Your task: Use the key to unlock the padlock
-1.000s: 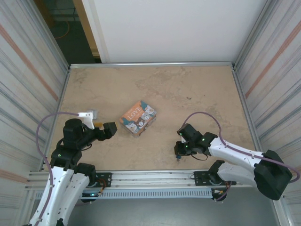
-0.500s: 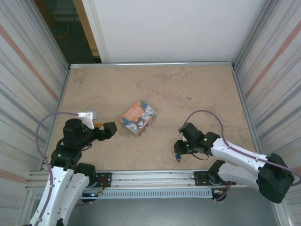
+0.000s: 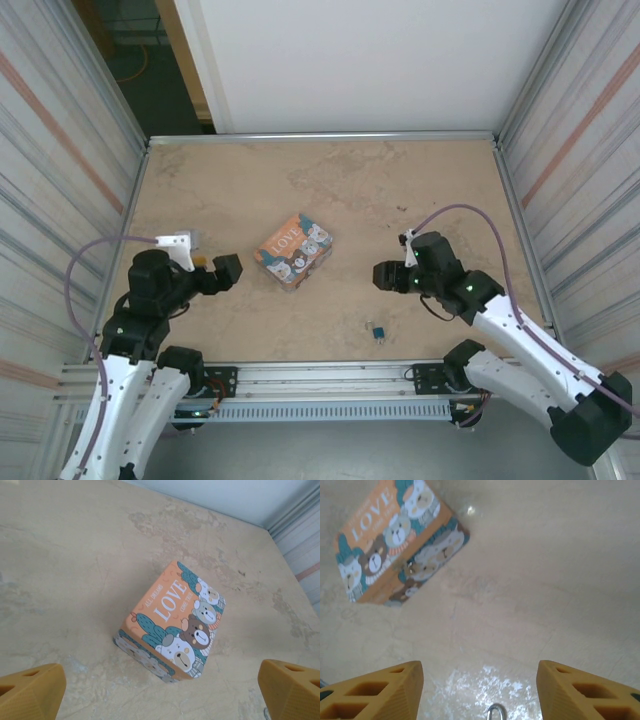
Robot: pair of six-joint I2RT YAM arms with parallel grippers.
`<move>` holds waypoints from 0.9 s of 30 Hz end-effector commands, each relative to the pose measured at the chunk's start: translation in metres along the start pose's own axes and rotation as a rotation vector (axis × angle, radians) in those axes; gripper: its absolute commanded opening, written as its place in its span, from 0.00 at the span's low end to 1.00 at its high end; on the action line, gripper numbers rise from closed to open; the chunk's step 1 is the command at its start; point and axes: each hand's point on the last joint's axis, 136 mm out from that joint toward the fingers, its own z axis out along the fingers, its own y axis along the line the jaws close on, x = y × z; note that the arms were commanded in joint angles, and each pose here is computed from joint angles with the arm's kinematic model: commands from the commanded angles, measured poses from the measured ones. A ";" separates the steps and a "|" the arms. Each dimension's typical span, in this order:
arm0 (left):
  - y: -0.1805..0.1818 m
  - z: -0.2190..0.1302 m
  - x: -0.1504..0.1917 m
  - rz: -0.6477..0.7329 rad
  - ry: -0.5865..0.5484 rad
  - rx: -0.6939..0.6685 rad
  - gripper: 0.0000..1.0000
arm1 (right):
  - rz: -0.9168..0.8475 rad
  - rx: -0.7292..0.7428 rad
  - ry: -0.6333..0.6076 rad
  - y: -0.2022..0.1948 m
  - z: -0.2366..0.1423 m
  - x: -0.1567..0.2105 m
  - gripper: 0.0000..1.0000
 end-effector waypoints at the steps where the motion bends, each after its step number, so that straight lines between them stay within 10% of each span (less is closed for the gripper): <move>1: 0.005 -0.011 -0.015 0.036 -0.043 -0.060 0.99 | -0.043 0.008 -0.065 -0.003 -0.015 -0.018 0.68; 13: 0.039 -0.002 -0.031 0.112 -0.083 -0.256 0.99 | -0.016 0.226 -0.305 -0.063 -0.056 -0.058 1.00; 27: 0.074 0.020 -0.061 0.272 -0.235 -0.451 0.99 | -0.165 0.438 -0.496 -0.105 -0.074 -0.079 0.99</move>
